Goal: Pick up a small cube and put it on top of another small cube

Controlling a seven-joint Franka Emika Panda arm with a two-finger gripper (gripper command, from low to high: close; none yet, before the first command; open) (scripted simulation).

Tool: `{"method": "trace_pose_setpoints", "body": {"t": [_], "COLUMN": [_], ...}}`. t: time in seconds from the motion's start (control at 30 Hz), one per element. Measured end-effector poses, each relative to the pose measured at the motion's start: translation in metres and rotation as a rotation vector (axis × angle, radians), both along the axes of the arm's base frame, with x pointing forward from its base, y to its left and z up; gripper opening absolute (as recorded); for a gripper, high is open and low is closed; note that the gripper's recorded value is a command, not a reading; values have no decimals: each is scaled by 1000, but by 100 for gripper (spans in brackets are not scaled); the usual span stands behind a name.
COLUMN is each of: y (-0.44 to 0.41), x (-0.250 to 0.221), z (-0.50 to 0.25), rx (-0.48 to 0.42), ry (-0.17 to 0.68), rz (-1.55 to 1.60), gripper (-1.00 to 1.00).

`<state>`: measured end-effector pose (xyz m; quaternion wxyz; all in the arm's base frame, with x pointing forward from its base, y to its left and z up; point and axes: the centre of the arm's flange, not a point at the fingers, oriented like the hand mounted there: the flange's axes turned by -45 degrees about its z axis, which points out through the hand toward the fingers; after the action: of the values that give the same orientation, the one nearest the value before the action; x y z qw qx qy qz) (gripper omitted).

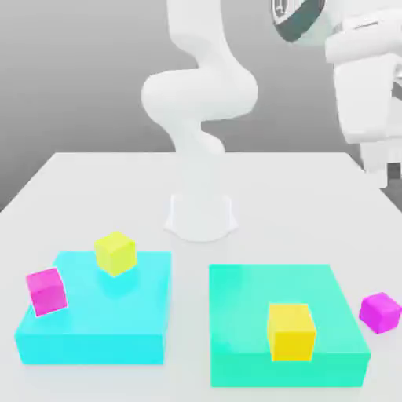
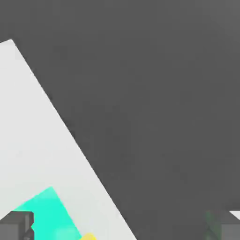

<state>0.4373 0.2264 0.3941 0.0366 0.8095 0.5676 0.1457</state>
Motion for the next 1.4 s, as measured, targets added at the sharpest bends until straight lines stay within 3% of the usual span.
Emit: {"method": "trace_pose_setpoints", "body": {"t": [0.33,0.5,0.53,0.77,0.93,1.07,1.23,1.4], "y": [93,98,97,97,98,53,-77,-253], "x": [-95,-105,-106,-106,-105,-41,20,34], "z": [-189,-254,-263,-264,-211,-163,-133,-105], "rx": [-197,-207,-208,-209,-208,-134,-85,-15], "ry": [209,227,227,229,228,200,217,243], "rz": [689,745,746,747,745,449,-17,-581], "gripper": [0,0,-100,-100,-100,-100,-100,-100]}}
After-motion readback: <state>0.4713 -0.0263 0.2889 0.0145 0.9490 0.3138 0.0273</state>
